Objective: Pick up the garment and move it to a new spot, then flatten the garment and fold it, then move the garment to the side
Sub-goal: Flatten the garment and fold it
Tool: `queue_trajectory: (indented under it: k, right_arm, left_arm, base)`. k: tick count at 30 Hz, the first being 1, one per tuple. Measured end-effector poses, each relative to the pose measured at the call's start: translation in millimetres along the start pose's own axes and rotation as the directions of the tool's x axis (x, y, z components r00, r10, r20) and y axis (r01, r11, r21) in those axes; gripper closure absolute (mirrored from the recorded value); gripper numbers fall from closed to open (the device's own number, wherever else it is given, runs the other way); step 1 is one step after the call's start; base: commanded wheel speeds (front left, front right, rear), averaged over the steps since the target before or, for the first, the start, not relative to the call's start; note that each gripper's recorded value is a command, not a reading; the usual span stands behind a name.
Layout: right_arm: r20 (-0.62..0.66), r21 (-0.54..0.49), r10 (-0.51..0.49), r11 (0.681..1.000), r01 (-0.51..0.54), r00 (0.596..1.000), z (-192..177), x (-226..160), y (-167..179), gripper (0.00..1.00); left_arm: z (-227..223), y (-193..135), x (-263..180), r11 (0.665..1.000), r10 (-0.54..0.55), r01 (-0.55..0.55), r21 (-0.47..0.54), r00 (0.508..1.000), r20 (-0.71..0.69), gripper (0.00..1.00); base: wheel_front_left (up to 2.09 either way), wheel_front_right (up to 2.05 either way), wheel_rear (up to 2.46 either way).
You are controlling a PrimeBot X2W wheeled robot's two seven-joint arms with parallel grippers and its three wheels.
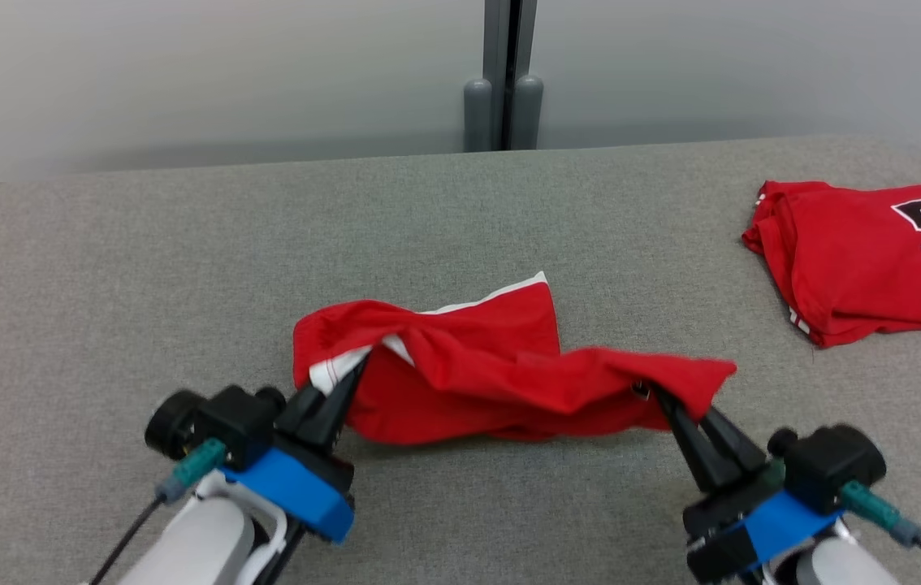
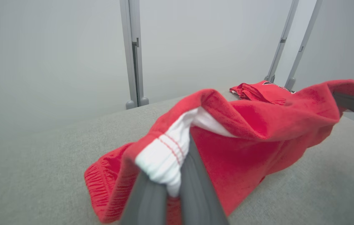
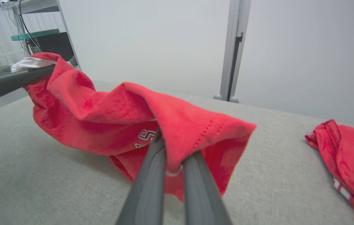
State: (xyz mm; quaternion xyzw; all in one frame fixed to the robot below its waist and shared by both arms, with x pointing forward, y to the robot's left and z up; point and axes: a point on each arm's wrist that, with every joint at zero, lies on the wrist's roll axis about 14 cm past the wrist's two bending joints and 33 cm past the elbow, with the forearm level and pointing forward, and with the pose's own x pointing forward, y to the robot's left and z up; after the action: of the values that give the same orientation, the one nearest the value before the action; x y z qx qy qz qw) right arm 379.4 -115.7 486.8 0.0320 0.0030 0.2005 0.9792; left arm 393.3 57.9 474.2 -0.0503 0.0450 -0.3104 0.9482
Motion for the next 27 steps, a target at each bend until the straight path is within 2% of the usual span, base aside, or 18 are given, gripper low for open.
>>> queue_trajectory:
  k: [9, 12, 16, 23, 27]
  right_arm:
    - [0.183, -0.126, 0.046, 0.992, -0.023, 0.982, 86, 102, -38, 1.0]
    - [0.21, -0.158, 0.057, 0.987, -0.024, 0.976, 111, 137, -51, 1.0]
    - [0.269, -0.124, 0.027, 0.992, 0.007, 0.963, 147, 177, -72, 1.0]
    - [0.377, -0.126, 0.016, 0.991, 0.034, 0.926, 209, 216, -88, 1.0]
    - [0.386, -0.108, 0.015, 0.994, 0.029, 0.922, 216, 224, -87, 1.0]
  left_arm:
    - [106, 34, 93, 0.976, -0.11, 0.077, 0.206, 0.982, 0.152, 1.0]
    - [147, 51, 125, 0.973, -0.11, 0.061, 0.223, 0.97, 0.216, 1.0]
    - [183, 67, 158, 0.966, -0.114, 0.045, 0.253, 0.957, 0.266, 1.0]
    - [238, 72, 185, 0.953, -0.146, 0.031, 0.302, 0.919, 0.367, 1.0]
    - [244, 72, 187, 0.952, -0.147, 0.027, 0.305, 0.914, 0.377, 1.0]
  base:
    - [0.0, 0.0, 0.0]
    - [0.0, 0.0, 0.0]
    - [0.0, 0.0, 0.0]
    - [0.0, 0.0, 0.0]
    - [0.0, 0.0, 0.0]
